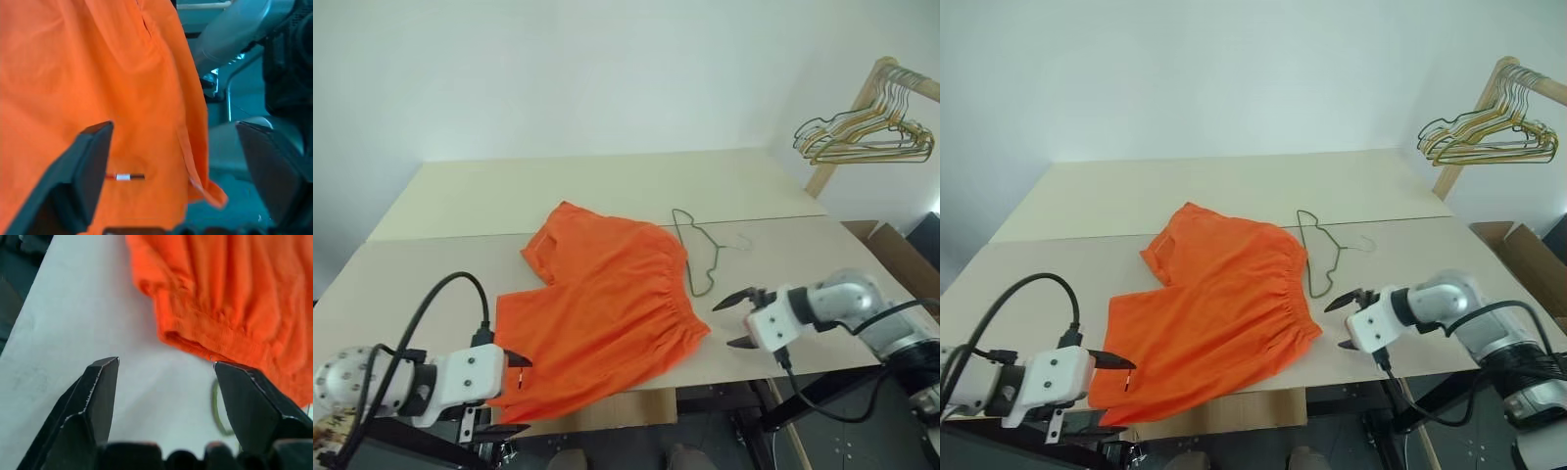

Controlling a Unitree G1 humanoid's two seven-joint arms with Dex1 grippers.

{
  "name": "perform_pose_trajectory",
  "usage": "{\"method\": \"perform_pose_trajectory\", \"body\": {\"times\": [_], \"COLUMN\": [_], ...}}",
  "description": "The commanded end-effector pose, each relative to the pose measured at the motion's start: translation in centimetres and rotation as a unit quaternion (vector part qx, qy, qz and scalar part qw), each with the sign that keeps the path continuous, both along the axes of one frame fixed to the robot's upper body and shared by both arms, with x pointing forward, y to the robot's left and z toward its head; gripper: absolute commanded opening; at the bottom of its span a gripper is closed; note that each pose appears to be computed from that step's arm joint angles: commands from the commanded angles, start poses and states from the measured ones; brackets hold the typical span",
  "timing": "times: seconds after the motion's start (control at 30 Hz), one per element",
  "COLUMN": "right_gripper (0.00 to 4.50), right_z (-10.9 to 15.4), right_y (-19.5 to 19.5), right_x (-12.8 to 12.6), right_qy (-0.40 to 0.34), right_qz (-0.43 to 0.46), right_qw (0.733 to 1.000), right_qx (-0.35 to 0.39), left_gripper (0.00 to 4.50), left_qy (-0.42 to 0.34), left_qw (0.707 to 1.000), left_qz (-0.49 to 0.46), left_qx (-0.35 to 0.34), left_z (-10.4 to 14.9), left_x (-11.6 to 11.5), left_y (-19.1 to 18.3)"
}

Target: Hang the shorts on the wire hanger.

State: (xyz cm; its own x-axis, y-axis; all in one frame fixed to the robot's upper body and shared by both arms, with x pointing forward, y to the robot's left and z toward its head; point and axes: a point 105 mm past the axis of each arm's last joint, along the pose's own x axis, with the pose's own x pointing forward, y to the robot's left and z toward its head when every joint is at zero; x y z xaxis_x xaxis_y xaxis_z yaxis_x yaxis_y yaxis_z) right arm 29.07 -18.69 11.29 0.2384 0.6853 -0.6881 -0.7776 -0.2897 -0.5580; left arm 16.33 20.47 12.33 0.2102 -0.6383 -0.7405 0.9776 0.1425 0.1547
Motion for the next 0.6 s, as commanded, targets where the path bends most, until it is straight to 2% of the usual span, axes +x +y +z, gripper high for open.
{"method": "perform_pose_trajectory", "body": {"times": [0.03,0.1,0.17,0.27,0.33,0.47,0.6], "right_gripper": [3.68,3.68,3.68,3.68,3.68,3.68,3.68], "right_z": [4.0,4.8,4.8,3.2,1.9,-0.5,-1.9], "right_y": [-1.1,-1.2,-0.8,0.2,0.8,1.4,0.9], "right_x": [1.8,4.4,7.4,9.8,10.5,11.2,11.8], "right_qy": [0.019,0.013,0.032,0.064,0.066,0.033,0.032], "right_qz": [-0.091,-0.191,-0.311,-0.432,-0.477,-0.53,-0.573], "right_qw": [0.993,0.975,0.935,0.874,0.85,0.826,0.797], "right_qx": [0.067,0.113,0.169,0.213,0.215,0.19,0.189], "left_gripper": [4.48,4.48,4.48,4.48,4.48,4.48,4.48], "left_qy": [-0.003,-0.015,-0.047,-0.082,-0.089,-0.092,-0.11], "left_qw": [1.0,0.998,0.995,0.99,0.99,0.99,0.987], "left_qz": [0.019,0.054,0.07,0.075,0.067,0.045,0.04], "left_qx": [0.022,-0.001,-0.052,-0.086,-0.086,-0.1,-0.108], "left_z": [1.2,2.0,3.4,4.4,4.4,4.5,5.2], "left_x": [0.3,1.3,2.7,4.3,4.8,5.0,5.6], "left_y": [2.2,2.9,2.6,1.9,1.5,0.1,-0.5]}}
